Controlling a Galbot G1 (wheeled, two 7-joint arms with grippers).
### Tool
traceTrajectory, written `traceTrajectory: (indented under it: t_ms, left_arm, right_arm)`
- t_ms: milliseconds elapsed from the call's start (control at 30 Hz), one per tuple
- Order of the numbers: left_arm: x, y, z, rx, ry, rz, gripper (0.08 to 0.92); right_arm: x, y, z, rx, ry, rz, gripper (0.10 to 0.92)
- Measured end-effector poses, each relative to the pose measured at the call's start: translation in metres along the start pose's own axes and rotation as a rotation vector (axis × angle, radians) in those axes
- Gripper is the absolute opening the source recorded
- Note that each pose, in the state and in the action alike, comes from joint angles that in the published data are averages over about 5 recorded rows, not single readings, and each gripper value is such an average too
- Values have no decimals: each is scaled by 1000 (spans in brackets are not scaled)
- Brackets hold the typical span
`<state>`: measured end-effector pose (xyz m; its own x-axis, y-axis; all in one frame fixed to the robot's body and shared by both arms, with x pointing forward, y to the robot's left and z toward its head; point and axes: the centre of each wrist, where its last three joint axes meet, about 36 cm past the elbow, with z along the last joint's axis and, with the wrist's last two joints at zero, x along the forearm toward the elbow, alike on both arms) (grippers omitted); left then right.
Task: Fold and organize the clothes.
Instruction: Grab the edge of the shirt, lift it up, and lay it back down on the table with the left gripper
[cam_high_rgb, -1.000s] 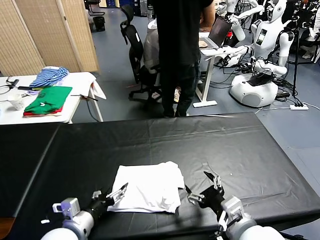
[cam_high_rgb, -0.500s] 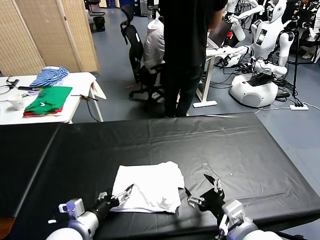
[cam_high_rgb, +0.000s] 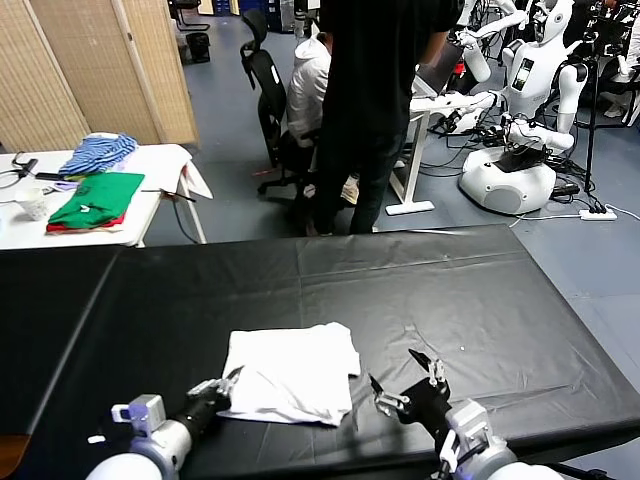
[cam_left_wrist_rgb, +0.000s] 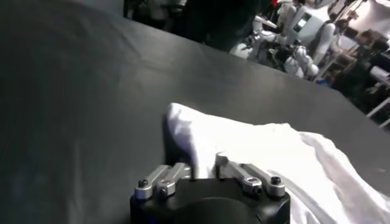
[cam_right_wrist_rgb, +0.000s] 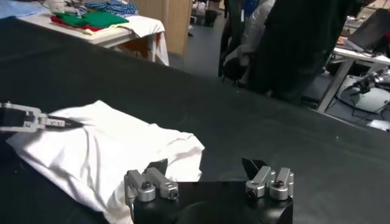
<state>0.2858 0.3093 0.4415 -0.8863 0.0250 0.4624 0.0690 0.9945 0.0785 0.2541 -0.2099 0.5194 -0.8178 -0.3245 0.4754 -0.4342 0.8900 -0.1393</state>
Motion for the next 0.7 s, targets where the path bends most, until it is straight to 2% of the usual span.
traceTrajectory:
  t_ms: [200, 267, 333, 500, 700]
  left_arm:
    - [7, 37, -23, -212, -83, -188, 177]
    - [11, 43, -29, -262, -89, -218, 177]
    - [15, 44, -33, -290, -76, -231, 177]
    - [26, 27, -31, -312, -42, -201, 177]
    - [26, 0, -30, -254, -76, -83, 177]
  right_arm:
    - [-1, 0, 0, -7, -1, -2, 907]
    - [-2, 1, 1, -11, 1, -2, 907]
    - [-2, 1, 2, -15, 4, -1, 907]
    - [-1, 2, 4, -24, 13, 9, 907]
    - [0, 5, 7, -44, 26, 13, 907]
